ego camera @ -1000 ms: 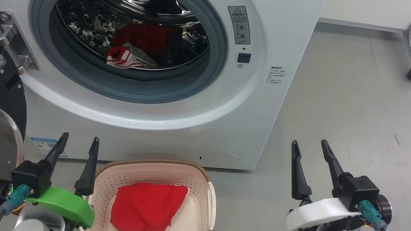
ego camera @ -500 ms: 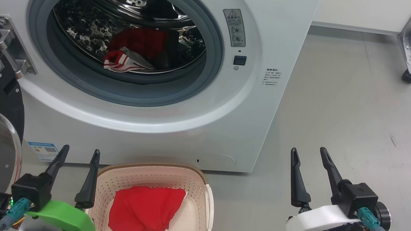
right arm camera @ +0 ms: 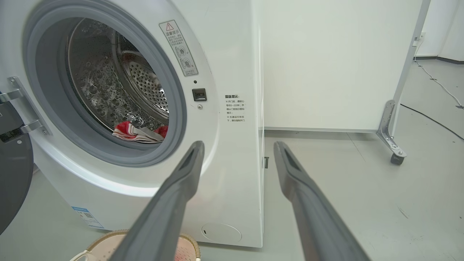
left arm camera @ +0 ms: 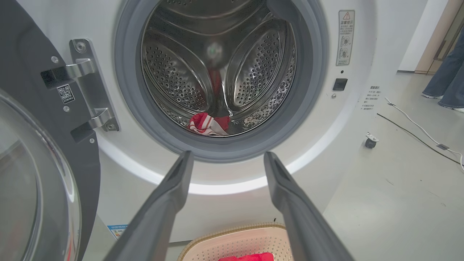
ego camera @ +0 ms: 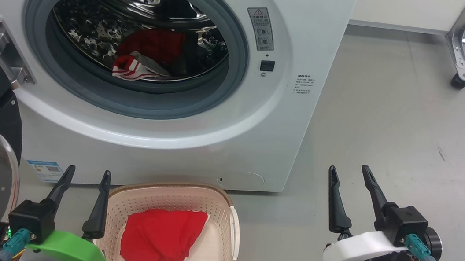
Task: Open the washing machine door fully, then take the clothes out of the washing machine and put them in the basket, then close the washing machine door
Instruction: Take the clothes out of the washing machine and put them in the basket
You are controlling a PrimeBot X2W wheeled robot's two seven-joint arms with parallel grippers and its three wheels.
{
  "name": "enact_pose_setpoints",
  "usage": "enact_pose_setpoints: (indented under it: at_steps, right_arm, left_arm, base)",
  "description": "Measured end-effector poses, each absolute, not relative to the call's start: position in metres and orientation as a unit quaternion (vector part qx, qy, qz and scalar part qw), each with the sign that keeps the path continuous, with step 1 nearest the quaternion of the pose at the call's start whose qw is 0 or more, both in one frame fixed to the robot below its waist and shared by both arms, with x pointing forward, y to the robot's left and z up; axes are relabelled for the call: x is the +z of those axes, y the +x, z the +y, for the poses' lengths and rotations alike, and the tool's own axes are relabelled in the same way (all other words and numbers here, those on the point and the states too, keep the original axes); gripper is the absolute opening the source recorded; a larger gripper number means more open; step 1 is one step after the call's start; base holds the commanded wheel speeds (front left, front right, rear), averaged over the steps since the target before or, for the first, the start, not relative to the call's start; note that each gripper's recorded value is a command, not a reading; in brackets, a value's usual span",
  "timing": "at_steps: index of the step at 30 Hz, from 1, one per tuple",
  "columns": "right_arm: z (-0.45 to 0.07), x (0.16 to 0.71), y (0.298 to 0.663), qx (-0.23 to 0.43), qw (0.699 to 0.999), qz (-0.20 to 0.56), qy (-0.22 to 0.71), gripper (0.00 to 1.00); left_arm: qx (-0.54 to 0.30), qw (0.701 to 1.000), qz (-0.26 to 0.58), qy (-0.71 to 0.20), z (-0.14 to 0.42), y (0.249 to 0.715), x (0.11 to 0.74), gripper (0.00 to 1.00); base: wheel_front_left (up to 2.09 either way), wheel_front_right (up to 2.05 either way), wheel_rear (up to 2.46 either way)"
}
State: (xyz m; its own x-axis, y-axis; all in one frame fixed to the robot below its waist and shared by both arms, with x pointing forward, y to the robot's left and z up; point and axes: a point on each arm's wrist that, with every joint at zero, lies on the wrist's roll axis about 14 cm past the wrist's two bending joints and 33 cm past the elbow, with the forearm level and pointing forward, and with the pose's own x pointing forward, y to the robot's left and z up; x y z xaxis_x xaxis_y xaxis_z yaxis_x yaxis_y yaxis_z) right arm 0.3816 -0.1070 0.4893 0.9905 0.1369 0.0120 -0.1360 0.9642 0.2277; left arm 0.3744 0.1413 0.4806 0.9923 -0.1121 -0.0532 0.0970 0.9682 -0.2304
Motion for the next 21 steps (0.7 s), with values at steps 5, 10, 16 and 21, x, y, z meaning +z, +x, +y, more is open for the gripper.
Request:
enact_pose_setpoints:
  at_steps: [5, 10, 16, 21]
  right_arm:
    - [-0.1079, 0.4888, 0.3818, 0.068, 0.991, 0.002, 0.115, 1.00]
    - [-0.1081, 0.4886, 0.3823, 0.067, 0.991, 0.002, 0.115, 1.00]
    - [-0.1078, 0.4882, 0.3834, 0.067, 0.991, 0.003, 0.116, 1.00]
    - [-0.1069, 0.4852, 0.3861, 0.068, 0.991, 0.006, 0.117, 1.00]
  left_arm:
    - [-0.052, 0.992, 0.035, -0.114, 0.1413, 0.3739, 0.4821, 1.00]
    - [-0.053, 0.992, 0.035, -0.112, 0.1414, 0.3750, 0.4842, 1.00]
    - [-0.052, 0.992, 0.032, -0.112, 0.1412, 0.3773, 0.4872, 1.00]
    - [-0.054, 0.991, 0.043, -0.112, 0.1400, 0.3811, 0.4824, 1.00]
  base:
    - [0.00, 0.00, 0.00]
    - [0.00, 0.00, 0.00]
    - [0.00, 0.00, 0.00]
    - [0.00, 0.00, 0.00]
